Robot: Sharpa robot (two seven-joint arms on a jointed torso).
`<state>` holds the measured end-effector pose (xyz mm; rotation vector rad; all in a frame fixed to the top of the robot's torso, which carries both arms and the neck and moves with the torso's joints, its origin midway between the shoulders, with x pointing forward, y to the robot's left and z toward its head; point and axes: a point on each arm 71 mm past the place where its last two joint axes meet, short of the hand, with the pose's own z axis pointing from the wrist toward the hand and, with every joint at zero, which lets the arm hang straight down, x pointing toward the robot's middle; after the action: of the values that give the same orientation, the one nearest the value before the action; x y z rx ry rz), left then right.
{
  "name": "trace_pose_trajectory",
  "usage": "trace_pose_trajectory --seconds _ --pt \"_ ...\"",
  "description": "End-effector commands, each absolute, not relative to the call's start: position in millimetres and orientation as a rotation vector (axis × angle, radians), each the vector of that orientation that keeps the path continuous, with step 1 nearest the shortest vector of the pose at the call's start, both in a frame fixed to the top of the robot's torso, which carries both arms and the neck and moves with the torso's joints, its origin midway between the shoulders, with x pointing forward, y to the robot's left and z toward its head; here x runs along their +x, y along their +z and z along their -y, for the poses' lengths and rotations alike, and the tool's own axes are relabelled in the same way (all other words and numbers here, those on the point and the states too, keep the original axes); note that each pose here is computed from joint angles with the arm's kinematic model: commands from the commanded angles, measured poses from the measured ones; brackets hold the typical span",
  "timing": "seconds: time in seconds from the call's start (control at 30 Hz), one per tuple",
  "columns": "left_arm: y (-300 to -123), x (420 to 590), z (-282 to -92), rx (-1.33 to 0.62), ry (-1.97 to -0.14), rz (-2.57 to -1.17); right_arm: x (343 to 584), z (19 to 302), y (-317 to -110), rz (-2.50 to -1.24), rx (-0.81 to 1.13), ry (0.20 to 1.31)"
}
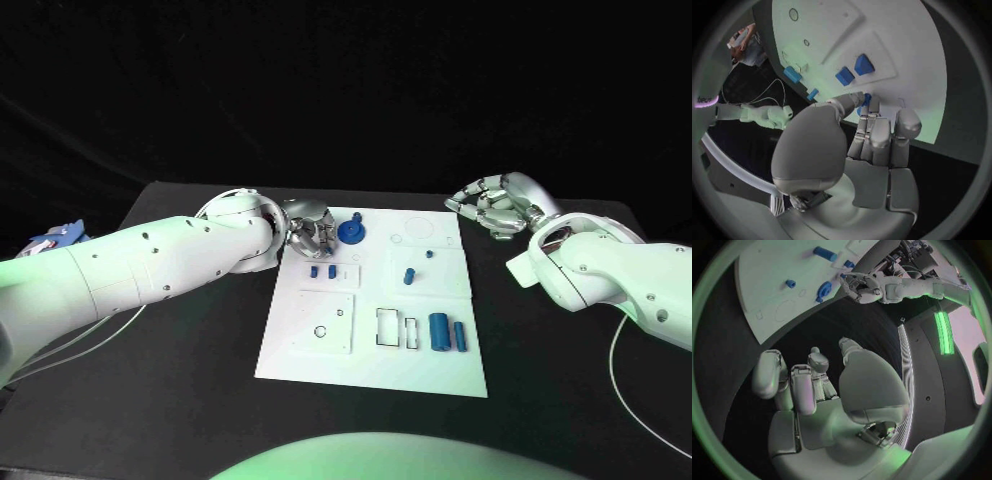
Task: Assemble the parts on the task board
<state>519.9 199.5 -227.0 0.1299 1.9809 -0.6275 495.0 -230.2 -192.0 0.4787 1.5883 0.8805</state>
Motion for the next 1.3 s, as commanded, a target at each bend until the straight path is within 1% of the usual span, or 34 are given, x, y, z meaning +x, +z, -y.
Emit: trace_pose_trajectory --seconds 0.03,1.3 --pt "-228.6 519.0 -197.6 0.137 -0.625 -1.998 494.6 229.2 -192.0 -1.59 0.466 0.886" --pt "-229.6 517.4 -202.3 0.16 -0.595 -2.014 495.0 230.4 -192.5 -1.588 0.469 0.881"
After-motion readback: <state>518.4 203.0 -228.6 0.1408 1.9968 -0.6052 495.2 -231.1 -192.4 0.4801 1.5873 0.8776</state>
